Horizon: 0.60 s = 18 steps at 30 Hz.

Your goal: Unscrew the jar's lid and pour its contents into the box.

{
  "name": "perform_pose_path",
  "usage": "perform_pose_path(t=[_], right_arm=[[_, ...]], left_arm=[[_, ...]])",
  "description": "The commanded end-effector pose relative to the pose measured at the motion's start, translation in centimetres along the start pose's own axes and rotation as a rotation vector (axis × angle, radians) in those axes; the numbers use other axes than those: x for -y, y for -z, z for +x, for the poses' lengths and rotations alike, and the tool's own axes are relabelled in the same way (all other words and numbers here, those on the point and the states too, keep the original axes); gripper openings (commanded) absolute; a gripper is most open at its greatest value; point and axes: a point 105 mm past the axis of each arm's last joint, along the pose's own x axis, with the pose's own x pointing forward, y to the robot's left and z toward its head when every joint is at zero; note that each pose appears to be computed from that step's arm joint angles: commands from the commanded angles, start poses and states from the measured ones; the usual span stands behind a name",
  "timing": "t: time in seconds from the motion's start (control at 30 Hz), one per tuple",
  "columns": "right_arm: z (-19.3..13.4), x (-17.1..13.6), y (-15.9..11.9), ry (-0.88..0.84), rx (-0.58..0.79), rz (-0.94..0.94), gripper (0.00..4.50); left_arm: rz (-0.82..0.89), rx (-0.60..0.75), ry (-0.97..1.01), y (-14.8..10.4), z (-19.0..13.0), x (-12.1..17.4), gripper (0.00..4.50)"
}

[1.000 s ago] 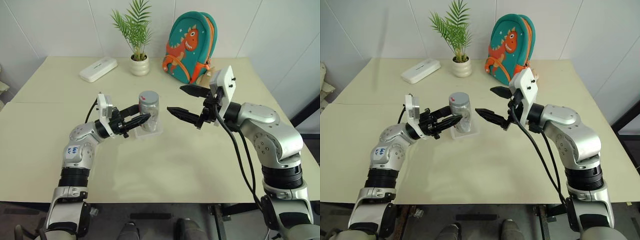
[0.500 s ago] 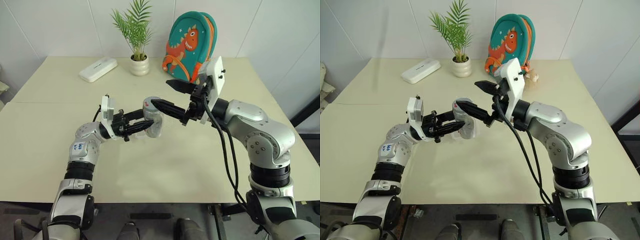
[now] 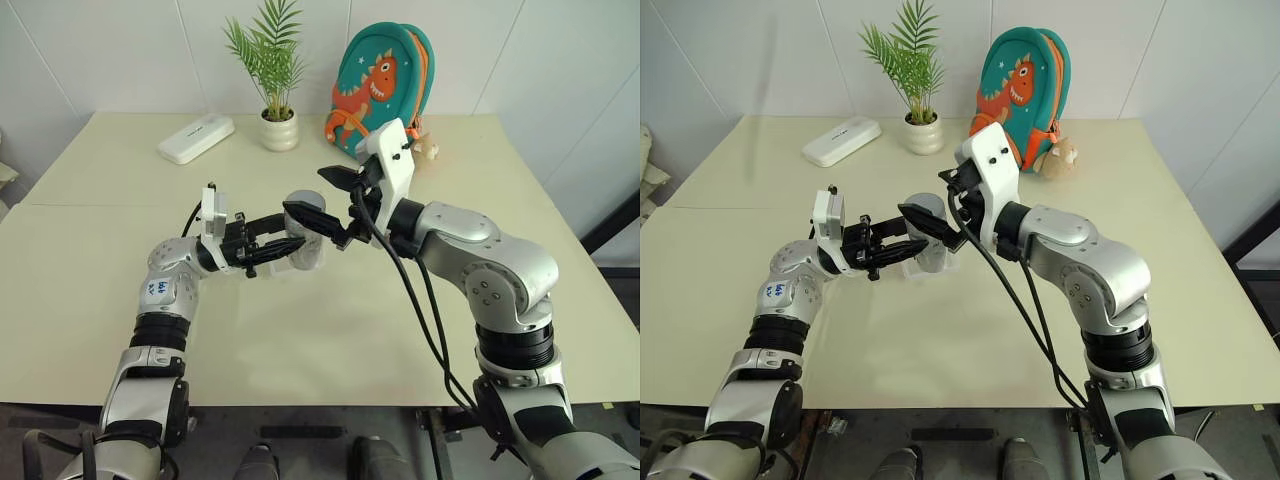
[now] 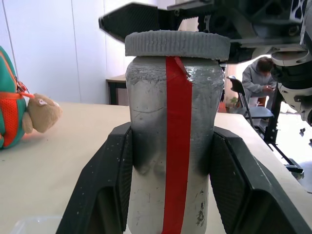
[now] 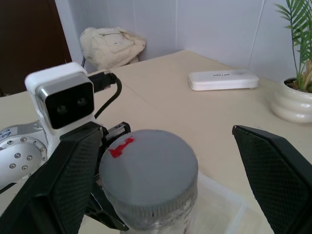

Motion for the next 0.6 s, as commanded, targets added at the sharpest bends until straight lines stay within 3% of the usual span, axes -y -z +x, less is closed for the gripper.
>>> perform_pose_path(t=[0.03,0.3,0.4,0.53,0.6], right_arm=[[-0.14,-0.46,-0.53,0.006,0.016,-0.043,4.50],[-0.12,-0.48,-0.44,0.014,0.009,-0.043,4.50],[-0.14,-0.59,-0.39,0.005,0.006,-0.042,3.91],[-0.16,-0.99,-0.44,-0.017,0.012,-0.039,2.57],[-0.12,-1.17,-0.69,-0.026,0.026,-0.034,2.54]], left_arm=[[0.043,0.019,0.007,-1.03,0.30,-0.32,1.87],[0.049,0.020,0.008,-1.10,0.35,-0.44,1.87],[0.050,0.021,0.007,-1.14,0.38,-0.46,1.87],[0.051,0.021,0.008,-1.14,0.36,-0.38,1.87],[0.050,0.022,0.008,-1.13,0.35,-0.34,1.87]])
